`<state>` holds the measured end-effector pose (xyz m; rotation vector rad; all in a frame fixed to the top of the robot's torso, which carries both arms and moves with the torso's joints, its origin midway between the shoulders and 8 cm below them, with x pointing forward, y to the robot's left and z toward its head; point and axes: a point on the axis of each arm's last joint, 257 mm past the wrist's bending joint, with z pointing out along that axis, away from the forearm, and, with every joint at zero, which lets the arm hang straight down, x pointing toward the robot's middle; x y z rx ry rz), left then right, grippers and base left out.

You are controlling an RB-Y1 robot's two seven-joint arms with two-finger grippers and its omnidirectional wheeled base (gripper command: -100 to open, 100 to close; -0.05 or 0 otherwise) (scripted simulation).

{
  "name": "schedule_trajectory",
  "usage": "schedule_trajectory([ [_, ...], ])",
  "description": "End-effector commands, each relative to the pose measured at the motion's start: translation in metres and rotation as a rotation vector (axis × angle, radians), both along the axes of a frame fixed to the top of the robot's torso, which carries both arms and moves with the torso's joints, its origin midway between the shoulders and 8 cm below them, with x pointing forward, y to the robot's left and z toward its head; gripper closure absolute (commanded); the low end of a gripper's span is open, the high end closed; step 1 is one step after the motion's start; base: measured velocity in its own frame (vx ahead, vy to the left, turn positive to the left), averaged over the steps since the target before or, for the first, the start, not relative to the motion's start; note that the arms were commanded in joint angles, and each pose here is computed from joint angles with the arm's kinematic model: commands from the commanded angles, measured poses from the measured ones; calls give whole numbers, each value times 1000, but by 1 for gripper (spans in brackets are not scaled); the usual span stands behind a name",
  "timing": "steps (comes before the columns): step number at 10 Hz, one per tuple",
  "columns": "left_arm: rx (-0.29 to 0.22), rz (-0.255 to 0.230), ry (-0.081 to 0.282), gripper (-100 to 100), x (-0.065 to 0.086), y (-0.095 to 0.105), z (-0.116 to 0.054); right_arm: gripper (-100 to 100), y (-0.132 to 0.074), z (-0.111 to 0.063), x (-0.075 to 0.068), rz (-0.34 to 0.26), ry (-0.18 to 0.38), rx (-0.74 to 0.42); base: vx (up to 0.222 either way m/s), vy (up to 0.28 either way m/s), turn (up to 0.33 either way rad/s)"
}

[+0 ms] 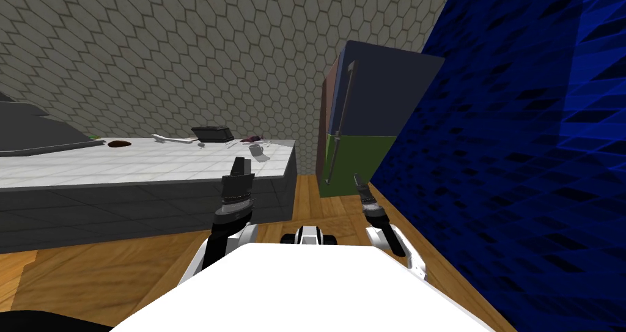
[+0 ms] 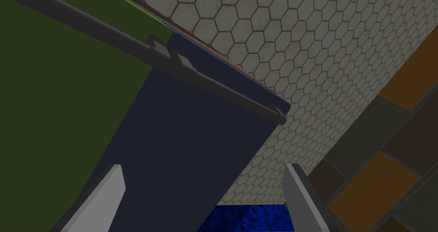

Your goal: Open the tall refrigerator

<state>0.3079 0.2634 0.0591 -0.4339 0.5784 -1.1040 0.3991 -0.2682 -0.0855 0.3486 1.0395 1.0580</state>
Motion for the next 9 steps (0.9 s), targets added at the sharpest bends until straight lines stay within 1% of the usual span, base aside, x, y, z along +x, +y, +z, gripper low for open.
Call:
schedule_trajectory([
  [1, 0, 0, 0, 0, 0, 0, 0, -100, -9, -16, 12, -24, 28, -84, 28, 91, 36],
  [3, 0, 0, 0, 0, 0, 0, 0, -100, -20, -32, 25, -49, 49, -193, 38, 125, 83],
  [4, 0, 0, 0, 0, 0, 0, 0, -100, -24, -38, 26, -57, 62, -199, 31, 100, 44],
  [5, 0, 0, 0, 0, 0, 0, 0, -100, -29, -42, 33, -70, 62, -259, 26, 93, 79],
  [6, 0, 0, 0, 0, 0, 0, 0, -100, -33, -49, 33, -76, 79, -261, 19, 73, 38],
  [7, 0, 0, 0, 0, 0, 0, 0, -100, -40, -52, 40, -90, 79, -324, 13, 87, 74],
  [8, 0, 0, 0, 0, 0, 0, 0, -100, -44, -59, 41, -96, 95, -325, 20, 76, 37],
  [9, 0, 0, 0, 0, 0, 0, 0, -100, -56, -67, 48, -117, 107, -392, 26, 96, 73],
])
